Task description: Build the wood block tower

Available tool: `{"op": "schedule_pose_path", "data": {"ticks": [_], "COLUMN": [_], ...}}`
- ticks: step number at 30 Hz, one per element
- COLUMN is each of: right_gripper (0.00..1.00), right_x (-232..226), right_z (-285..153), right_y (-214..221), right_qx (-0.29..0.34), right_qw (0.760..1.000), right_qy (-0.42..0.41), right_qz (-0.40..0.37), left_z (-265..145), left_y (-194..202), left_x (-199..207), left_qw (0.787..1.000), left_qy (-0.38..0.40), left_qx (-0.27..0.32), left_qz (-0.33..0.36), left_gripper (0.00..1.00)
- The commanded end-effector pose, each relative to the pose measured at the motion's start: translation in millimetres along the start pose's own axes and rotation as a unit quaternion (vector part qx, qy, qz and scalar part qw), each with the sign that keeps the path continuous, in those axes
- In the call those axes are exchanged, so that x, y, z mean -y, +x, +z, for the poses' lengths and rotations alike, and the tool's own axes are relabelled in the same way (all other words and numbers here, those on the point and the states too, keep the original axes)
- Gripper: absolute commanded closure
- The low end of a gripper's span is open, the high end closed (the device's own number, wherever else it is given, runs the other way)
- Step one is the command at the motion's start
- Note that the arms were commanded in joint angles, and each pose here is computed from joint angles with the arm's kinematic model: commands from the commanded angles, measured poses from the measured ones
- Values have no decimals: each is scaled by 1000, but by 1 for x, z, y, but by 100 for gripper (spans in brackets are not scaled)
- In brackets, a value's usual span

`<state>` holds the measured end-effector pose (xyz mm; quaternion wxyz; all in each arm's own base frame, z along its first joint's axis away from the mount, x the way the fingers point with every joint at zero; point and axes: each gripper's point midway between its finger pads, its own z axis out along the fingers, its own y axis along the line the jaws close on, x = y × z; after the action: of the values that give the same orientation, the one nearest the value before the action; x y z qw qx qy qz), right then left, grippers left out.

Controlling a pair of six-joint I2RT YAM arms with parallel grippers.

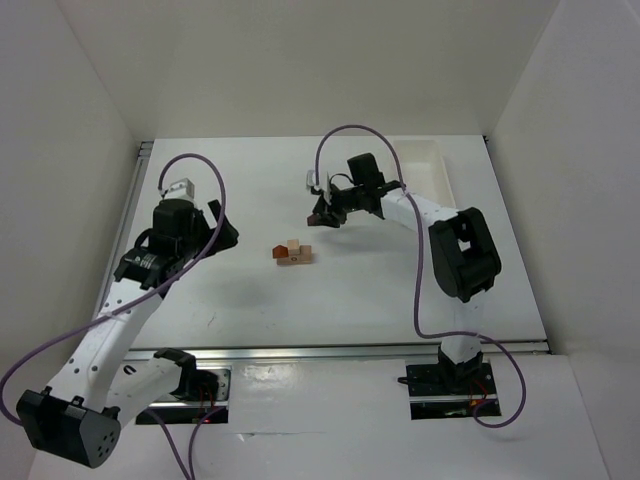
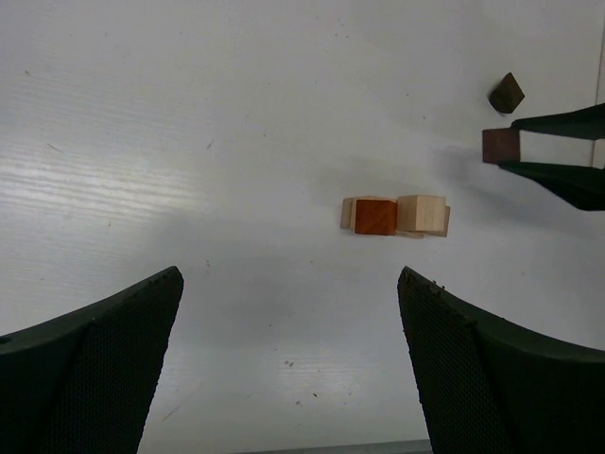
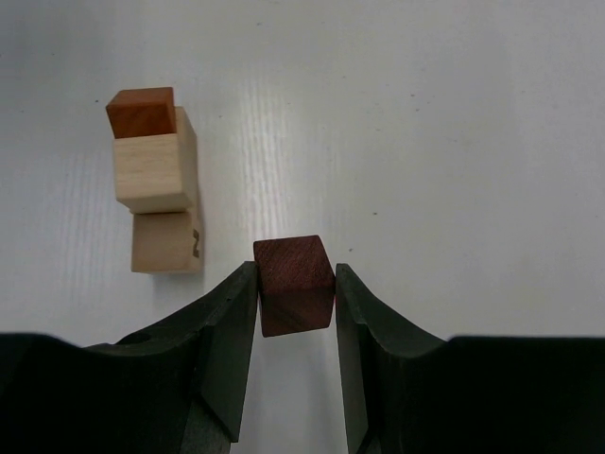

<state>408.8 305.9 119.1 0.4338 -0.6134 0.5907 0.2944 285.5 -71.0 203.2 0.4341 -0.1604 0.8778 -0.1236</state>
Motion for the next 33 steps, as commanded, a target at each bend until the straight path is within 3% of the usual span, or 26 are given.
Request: {"op": "schedule_pose_path", "data": {"ticks": [1,33], "right_gripper": [88,88], "right_x": [-5,-61], "right_z": [-3,4], "right_y": [-25,-30], "right_qx": [4,4], "right_qw": [1000,1000], "right_qy": [15,-6], "right_qz": [-3,30], "left_z": [-10,-17], "left_y": [-1,14], "left_x": [2,4], "left_qw": [1000,999], "left_qy": [8,31], "left_qx": [9,0], "left_qz": [-18,-21], "left_gripper": [0,0]}}
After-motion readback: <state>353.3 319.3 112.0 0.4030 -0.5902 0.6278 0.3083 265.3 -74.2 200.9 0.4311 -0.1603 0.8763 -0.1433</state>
